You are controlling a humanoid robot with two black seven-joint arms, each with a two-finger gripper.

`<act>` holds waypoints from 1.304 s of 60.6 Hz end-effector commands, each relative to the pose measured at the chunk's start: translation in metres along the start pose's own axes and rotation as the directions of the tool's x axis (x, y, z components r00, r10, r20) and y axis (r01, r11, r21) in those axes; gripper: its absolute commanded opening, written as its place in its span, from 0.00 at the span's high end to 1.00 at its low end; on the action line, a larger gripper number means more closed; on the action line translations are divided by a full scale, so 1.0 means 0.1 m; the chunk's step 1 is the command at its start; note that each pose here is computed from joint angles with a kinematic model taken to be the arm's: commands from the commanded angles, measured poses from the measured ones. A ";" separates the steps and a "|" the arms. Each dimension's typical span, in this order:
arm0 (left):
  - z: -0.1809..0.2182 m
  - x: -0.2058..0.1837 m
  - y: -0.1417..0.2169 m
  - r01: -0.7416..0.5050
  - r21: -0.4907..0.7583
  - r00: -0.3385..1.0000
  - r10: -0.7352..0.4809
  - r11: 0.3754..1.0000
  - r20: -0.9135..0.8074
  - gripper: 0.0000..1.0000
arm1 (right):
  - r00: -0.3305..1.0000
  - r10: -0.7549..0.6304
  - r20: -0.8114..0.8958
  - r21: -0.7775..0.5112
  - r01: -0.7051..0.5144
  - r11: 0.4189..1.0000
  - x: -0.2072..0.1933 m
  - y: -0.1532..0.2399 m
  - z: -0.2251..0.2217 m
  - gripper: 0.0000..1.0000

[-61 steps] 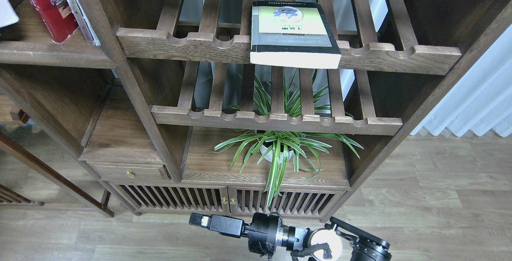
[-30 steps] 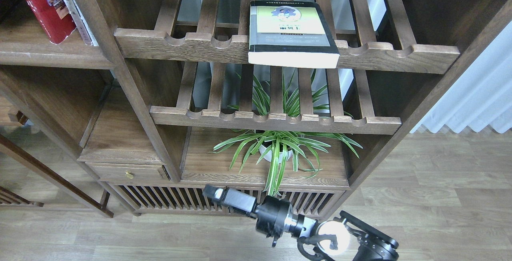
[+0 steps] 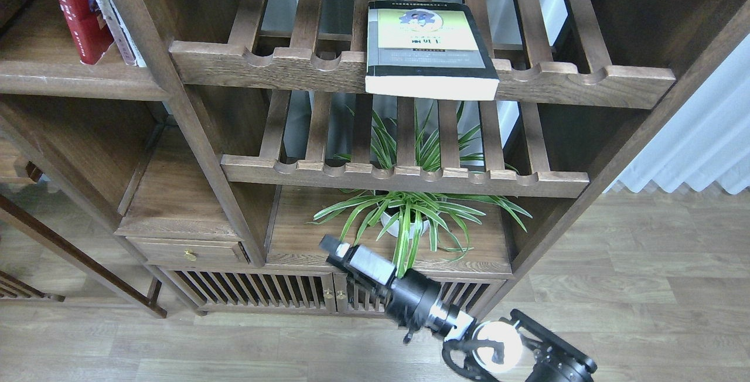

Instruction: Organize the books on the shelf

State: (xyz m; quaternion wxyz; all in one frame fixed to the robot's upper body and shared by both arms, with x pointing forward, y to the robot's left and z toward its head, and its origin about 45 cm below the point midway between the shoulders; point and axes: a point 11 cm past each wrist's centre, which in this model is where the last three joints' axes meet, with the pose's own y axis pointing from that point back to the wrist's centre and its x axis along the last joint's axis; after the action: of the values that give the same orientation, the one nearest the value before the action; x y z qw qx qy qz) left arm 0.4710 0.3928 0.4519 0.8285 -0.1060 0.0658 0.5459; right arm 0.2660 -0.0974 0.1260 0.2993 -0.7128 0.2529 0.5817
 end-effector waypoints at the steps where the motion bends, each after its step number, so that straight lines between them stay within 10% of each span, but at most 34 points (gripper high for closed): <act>1: -0.09 0.08 0.09 0.000 -0.011 0.998 0.000 1.000 -0.063 0.65 | 0.999 -0.036 -0.005 0.111 0.036 0.993 -0.11 -0.05 -0.16 0.00; 52: -0.20 0.34 1.29 -0.041 -0.204 0.969 -0.010 0.978 -0.245 0.56 | 0.998 -0.060 0.019 0.224 0.054 0.973 -0.19 0.04 -0.22 0.00; 79: -0.84 0.35 1.96 -0.103 -0.108 0.928 0.056 0.989 -0.369 0.51 | 0.991 -0.133 -0.011 0.306 0.130 0.943 -0.43 0.05 -0.50 0.00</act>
State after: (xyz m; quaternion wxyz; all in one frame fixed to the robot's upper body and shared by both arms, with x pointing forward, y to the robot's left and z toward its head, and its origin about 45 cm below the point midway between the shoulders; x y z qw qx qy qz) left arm 0.3141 0.4749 0.3609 0.7801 -0.2576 0.1669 0.5451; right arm 0.2812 -0.1250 0.1636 0.4241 -0.6731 0.2879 0.5331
